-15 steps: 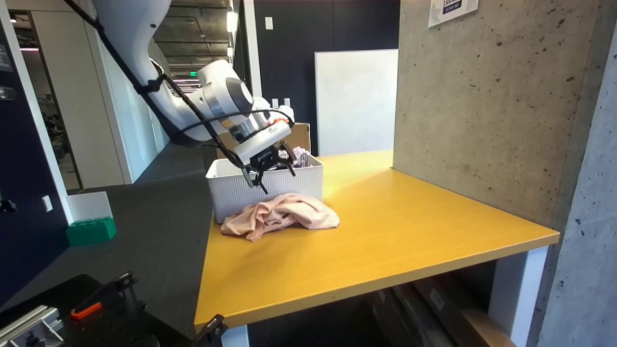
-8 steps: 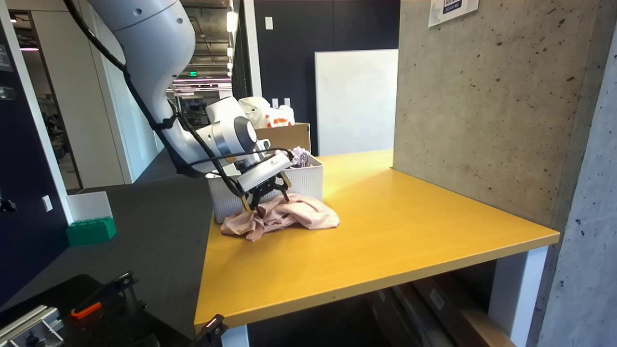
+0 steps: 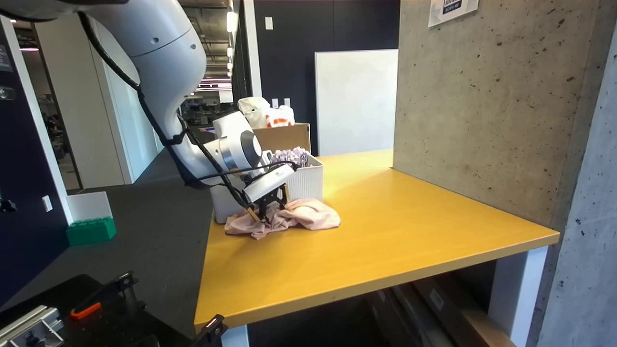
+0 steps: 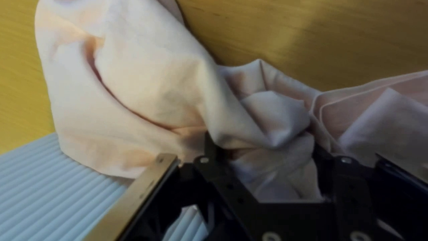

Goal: Place the string and pink clothing in the basket

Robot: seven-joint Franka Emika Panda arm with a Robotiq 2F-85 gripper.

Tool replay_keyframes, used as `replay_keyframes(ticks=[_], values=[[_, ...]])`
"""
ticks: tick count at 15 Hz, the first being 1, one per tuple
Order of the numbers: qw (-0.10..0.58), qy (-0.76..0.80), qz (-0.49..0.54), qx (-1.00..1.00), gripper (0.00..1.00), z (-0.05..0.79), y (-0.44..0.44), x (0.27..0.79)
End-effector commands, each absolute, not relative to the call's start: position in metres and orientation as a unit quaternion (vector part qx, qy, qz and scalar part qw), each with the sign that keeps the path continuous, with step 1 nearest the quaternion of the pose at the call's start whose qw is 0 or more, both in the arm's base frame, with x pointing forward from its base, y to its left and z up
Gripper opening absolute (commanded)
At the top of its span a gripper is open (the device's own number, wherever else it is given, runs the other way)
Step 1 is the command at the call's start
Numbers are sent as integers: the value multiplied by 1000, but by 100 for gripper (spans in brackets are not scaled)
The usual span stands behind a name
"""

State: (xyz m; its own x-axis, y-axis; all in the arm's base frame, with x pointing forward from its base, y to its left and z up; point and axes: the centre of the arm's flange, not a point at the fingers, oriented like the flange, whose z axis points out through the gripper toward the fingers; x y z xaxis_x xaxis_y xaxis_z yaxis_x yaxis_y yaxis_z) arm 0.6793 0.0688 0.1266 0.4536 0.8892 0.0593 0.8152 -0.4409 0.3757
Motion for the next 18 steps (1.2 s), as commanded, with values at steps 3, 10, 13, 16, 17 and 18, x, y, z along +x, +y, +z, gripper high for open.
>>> replay_keyframes(ticks=[3, 10, 13, 16, 17, 18], values=[[146, 514, 121, 837, 14, 129, 70, 683], [276, 432, 52, 857, 5, 182, 63, 649], [336, 368, 60, 865, 5, 233, 67, 640], [393, 309, 104, 860, 5, 299, 87, 646], [412, 297, 125, 852, 5, 319, 94, 654], [428, 285, 148, 845, 5, 339, 103, 662]])
